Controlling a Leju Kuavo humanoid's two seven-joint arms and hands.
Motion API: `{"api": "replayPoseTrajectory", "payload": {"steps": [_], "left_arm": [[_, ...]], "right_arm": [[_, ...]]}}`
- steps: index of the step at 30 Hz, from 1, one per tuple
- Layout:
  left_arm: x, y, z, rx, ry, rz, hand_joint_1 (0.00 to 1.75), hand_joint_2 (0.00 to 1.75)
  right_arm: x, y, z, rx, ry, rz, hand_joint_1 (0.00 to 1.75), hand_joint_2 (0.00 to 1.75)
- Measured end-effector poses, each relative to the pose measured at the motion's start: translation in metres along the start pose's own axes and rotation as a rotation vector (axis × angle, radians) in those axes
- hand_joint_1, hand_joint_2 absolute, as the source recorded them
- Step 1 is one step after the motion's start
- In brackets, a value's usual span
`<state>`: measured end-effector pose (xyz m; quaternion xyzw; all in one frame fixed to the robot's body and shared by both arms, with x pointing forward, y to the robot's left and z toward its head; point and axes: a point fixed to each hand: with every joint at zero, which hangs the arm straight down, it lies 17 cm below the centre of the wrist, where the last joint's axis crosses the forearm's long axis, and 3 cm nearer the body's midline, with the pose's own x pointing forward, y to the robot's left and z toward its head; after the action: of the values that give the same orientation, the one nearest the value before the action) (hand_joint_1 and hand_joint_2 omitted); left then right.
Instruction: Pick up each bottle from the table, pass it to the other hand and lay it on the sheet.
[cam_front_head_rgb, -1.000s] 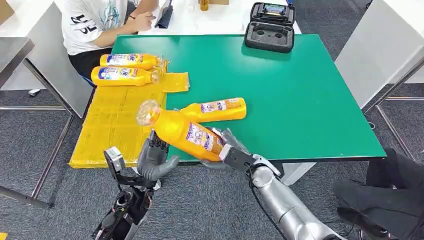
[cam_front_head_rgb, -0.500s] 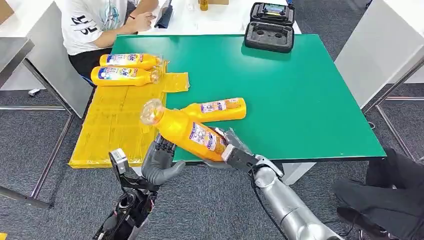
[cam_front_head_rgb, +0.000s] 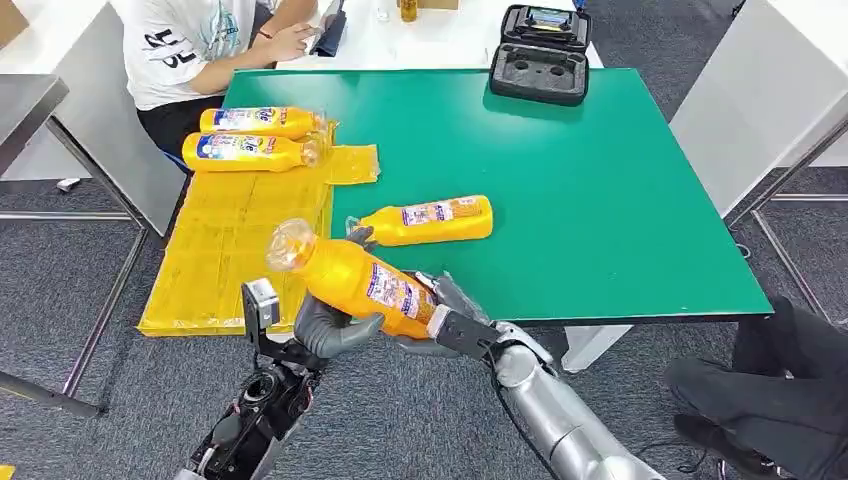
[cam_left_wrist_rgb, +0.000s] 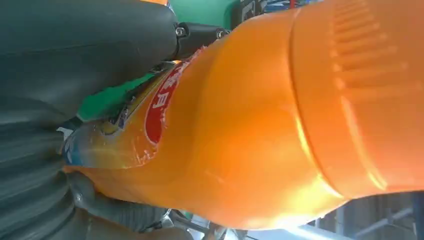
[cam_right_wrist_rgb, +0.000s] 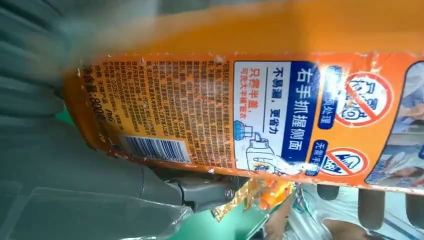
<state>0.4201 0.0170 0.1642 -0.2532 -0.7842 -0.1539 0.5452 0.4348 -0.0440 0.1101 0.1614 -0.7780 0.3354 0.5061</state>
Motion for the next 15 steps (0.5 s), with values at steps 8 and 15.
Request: {"api": "replayPoseTrajectory", "payload": {"steps": [8, 15], "left_arm": [[-0.008, 0.0, -0.002, -0.002, 0.023, -0.005, 0.0, 1.75], [-0.013, 0.0, 0.001, 0.002, 0.035, 0.04, 0.59, 1.75]], "right_arm": [[-0.004, 0.005, 0.002, 0.013, 0.013, -0.01, 1.68, 1.75], [-0.008, 0.01, 0.005, 0.026, 0.025, -0.009, 1.64, 1.75]]}}
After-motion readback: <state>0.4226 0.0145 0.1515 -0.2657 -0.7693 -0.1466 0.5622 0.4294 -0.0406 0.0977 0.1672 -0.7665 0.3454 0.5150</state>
